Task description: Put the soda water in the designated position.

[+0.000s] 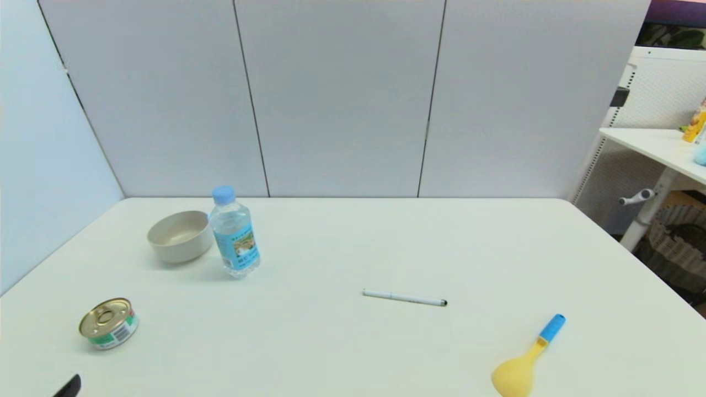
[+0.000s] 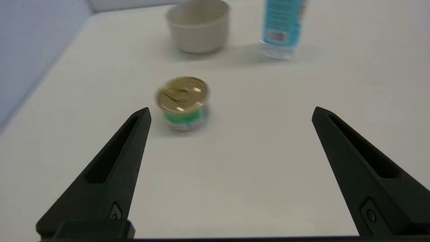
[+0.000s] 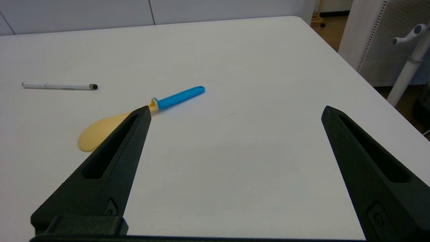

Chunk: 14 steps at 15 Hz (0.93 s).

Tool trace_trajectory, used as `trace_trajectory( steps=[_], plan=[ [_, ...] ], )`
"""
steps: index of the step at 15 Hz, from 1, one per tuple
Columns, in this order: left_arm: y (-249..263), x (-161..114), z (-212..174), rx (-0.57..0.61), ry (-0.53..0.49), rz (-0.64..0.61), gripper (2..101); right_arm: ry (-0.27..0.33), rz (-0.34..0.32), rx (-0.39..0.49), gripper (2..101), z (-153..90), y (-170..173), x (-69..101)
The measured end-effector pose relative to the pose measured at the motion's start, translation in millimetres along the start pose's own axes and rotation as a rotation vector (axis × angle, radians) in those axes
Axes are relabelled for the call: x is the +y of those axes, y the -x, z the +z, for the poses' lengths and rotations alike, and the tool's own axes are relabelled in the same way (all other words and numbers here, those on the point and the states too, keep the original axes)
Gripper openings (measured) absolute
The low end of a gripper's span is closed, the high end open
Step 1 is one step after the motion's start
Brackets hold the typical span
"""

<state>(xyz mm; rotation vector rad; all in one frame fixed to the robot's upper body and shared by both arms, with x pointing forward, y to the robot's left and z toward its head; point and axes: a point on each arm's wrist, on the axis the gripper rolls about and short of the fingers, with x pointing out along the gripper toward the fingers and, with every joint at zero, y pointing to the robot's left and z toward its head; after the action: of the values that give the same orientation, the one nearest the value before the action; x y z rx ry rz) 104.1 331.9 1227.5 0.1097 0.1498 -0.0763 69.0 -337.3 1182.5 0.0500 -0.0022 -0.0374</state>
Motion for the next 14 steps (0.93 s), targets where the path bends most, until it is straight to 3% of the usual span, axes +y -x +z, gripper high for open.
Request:
trace_trajectory(
  steps=[7,14],
  plan=[
    [17,-6,-41,-0.043,-0.042,0.005,97.1,0.000,0.000,0.000,100.5,0,0,0.0],
    [27,-7,-49,-0.145,-0.006,0.019,97.3,0.000,0.000,0.000,100.5,0,0,0.0]
  ],
)
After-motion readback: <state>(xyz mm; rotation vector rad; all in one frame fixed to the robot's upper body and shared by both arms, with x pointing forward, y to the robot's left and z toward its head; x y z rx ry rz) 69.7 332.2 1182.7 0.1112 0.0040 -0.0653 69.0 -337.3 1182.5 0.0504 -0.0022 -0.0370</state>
